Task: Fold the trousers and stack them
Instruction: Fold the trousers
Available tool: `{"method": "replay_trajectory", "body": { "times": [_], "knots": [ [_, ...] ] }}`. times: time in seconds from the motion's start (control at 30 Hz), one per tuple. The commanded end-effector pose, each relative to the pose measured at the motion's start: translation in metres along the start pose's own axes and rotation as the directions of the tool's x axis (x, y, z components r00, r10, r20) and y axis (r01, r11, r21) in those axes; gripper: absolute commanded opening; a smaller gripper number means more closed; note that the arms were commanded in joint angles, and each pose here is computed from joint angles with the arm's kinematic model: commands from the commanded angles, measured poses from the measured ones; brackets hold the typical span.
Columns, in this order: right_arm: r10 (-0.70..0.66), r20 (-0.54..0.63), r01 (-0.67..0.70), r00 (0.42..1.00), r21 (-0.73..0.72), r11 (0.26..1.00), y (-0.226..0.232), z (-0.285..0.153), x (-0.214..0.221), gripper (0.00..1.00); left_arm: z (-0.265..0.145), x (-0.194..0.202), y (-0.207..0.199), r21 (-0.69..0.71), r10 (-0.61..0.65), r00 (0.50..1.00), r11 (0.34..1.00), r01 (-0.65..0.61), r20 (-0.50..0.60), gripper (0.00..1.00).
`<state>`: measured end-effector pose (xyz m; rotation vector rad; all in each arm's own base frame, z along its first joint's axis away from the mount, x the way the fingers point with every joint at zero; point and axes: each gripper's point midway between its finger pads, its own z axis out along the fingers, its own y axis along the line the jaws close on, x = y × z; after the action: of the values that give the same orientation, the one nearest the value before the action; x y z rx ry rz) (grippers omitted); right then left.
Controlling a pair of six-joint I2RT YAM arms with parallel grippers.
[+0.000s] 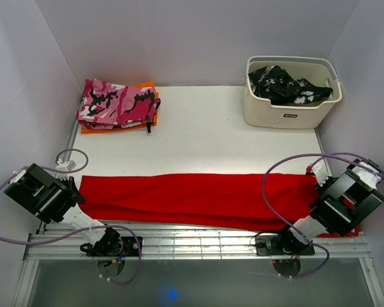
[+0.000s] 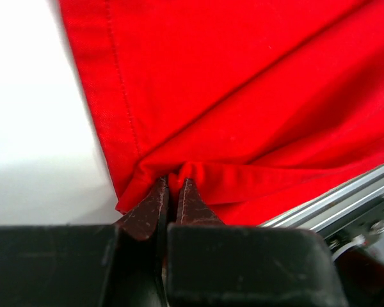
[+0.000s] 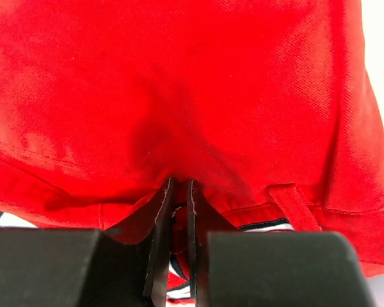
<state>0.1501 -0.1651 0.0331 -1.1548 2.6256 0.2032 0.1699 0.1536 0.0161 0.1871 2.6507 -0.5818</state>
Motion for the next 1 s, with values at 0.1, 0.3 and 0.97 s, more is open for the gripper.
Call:
{"method": "replay_trajectory", "body": {
  "times": [0.1, 0.3, 0.97],
  "knots": [
    [0.052, 0.072, -0.057, 0.996, 0.074, 0.996, -0.049, 0.006, -0.064, 0.08, -0.003, -0.077, 0.112, -0.268, -0.063, 0.992, 0.959, 0.09, 0.106, 0.0],
    [0.055, 0.139, -0.064, 0.989, 0.062, 0.996, -0.066, -0.007, -0.101, 0.08, -0.018, -0.13, 0.131, -0.283, -0.017, 0.988, 0.957, 0.06, 0.152, 0.0],
    [0.014, 0.257, -0.045, 0.966, 0.115, 0.992, -0.095, -0.063, -0.137, 0.08, -0.113, -0.388, 0.103, -0.328, 0.311, 0.768, 0.934, -0.138, 0.56, 0.0]
  ]
}}
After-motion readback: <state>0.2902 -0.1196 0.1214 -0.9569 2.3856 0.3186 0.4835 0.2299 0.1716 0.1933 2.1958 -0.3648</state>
